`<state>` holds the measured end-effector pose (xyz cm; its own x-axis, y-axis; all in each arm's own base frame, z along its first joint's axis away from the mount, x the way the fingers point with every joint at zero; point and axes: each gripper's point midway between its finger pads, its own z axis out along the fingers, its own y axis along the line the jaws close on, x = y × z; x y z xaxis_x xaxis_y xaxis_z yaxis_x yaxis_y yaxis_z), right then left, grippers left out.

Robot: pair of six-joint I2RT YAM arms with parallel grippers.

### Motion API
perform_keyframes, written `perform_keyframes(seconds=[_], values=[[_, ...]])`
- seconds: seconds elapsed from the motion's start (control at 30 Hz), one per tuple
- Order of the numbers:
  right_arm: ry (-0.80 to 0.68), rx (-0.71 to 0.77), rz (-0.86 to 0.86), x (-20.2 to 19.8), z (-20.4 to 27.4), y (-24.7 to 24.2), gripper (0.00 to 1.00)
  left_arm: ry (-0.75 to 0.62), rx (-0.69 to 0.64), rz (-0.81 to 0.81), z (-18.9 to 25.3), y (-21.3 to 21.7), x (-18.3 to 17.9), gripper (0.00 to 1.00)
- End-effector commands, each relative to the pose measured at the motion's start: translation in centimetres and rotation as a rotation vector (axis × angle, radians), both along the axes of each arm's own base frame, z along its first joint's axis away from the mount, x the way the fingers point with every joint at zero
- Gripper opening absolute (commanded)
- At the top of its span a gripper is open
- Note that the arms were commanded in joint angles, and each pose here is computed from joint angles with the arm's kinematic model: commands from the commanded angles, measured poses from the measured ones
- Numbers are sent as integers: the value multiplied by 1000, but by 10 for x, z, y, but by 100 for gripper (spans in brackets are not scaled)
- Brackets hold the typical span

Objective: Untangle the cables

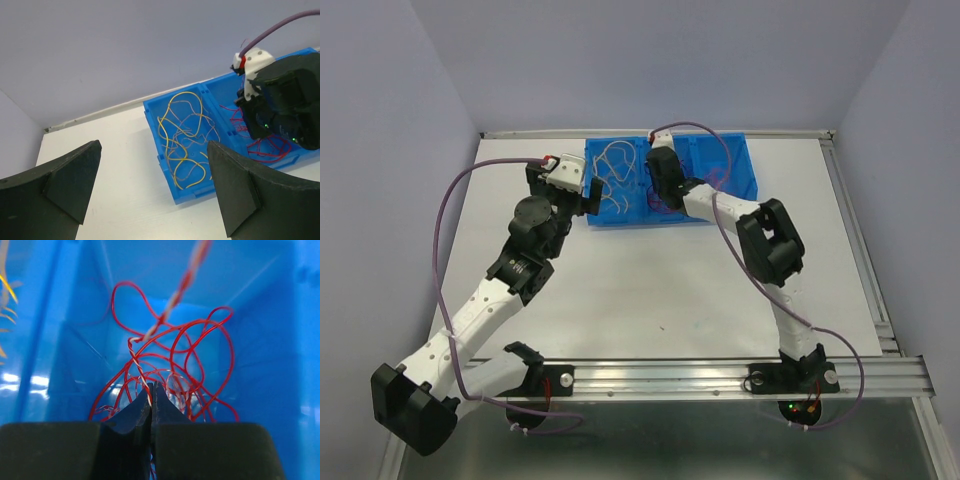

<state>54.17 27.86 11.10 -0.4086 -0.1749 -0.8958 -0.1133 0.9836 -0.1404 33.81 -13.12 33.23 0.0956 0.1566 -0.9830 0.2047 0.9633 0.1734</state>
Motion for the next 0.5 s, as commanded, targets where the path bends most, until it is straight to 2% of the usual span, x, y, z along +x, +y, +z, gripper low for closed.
perform_keyframes(seconds=[0.0, 0.17, 0.2, 0.23, 0.33, 0.43, 0.47], values=[[41, -5, -34, 11, -6, -3, 0, -58, -42, -13, 17, -1, -1, 99], [175, 154, 16, 15, -35, -3, 1, -58, -43, -21, 18, -2, -2, 99], [176, 168, 14, 16, -33, -5, 6, -57, -45, -21, 17, -2, -2, 99], [171, 166, 12, 16, -29, -6, 16, -56, -42, -23, 17, -2, -2, 99], [139, 179, 11, 16, -8, -8, 27, -55, -42, -23, 16, -3, -1, 99], [109, 204, 18, 14, 20, -6, 43, -56, -40, -22, 17, -3, -1, 99], [113, 204, 14, 12, 25, -8, 46, -55, -41, -24, 16, -3, -1, 99]])
